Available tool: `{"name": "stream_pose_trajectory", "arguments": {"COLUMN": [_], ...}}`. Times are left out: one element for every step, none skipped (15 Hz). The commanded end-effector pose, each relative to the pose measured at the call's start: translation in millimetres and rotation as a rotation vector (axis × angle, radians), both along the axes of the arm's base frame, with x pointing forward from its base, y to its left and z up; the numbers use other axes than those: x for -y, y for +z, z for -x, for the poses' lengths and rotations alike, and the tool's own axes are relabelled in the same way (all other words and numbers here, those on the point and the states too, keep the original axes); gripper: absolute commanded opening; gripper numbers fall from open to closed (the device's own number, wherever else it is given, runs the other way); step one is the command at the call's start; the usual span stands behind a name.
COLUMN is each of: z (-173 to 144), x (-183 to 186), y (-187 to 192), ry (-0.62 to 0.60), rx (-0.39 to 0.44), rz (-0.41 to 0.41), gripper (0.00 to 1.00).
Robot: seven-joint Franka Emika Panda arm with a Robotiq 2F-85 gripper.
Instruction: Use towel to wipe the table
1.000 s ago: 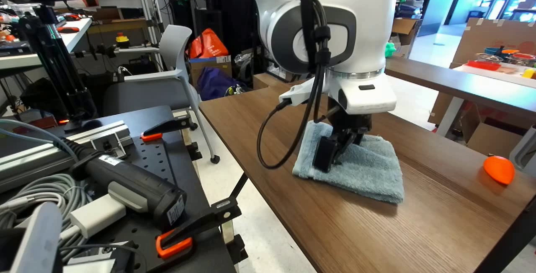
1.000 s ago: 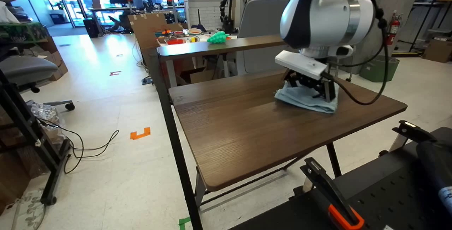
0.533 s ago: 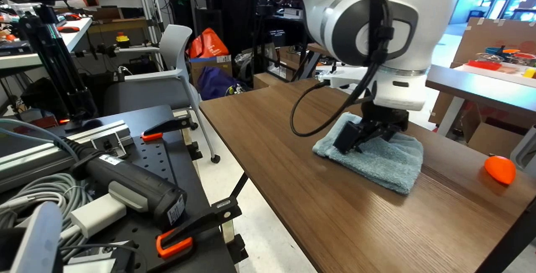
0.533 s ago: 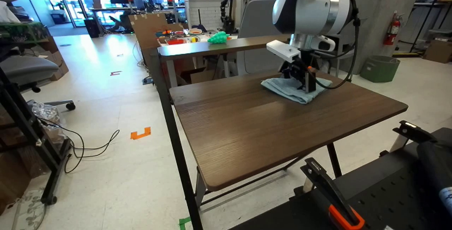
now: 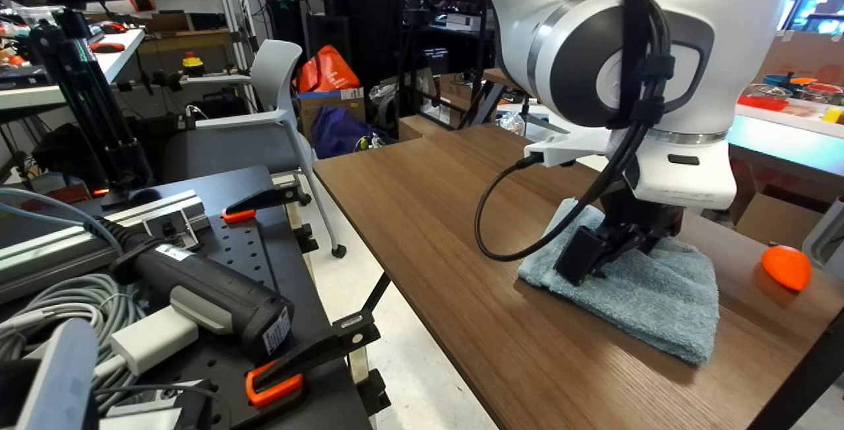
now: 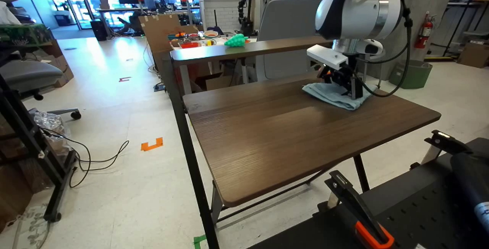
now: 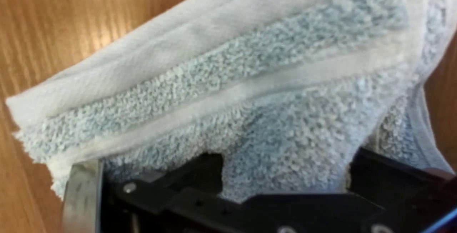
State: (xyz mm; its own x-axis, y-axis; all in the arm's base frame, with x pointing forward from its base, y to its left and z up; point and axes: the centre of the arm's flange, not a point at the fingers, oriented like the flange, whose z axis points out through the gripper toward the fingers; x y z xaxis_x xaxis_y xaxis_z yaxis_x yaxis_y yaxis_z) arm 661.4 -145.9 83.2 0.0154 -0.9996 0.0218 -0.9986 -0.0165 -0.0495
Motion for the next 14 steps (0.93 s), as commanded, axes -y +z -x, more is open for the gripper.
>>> {"name": "stream_pose_trajectory", "arguments": {"z": [65.4, 73.1, 80.7, 89.5, 98.2, 107.4, 116.7, 126.1, 135.3, 144.1, 152.2, 158.3, 162.3, 166.1], "x": [-15.3, -21.6, -26.8, -33.3, -39.3, -45.8, -51.5, -57.3, -63.3, -69.2, -76.7, -85.8, -96.6, -106.1], "y": [-43.3, -41.0, -39.5, -37.0, -36.4, -35.3, -35.6, -36.2, -37.7, -39.2, -41.5, -44.0, -46.9, -49.5], "ry": [0.179, 0.234, 0.286, 0.341, 0.394, 0.446, 0.496, 0.539, 0.576, 0.611, 0.644, 0.668, 0.683, 0.69], "rx": [-0.047, -0.035, -0.027, -0.022, -0.021, -0.019, -0.025, -0.028, -0.023, -0.017, 0.002, 0.026, 0.064, 0.096], "rz": [0.064, 0.07, 0.08, 0.086, 0.091, 0.1, 0.108, 0.115, 0.121, 0.132, 0.141, 0.147, 0.15, 0.16], "gripper": [1.0, 1.0, 1.0, 1.0, 1.0, 1.0, 1.0, 1.0, 1.0, 1.0, 1.0, 1.0, 1.0, 1.0]}}
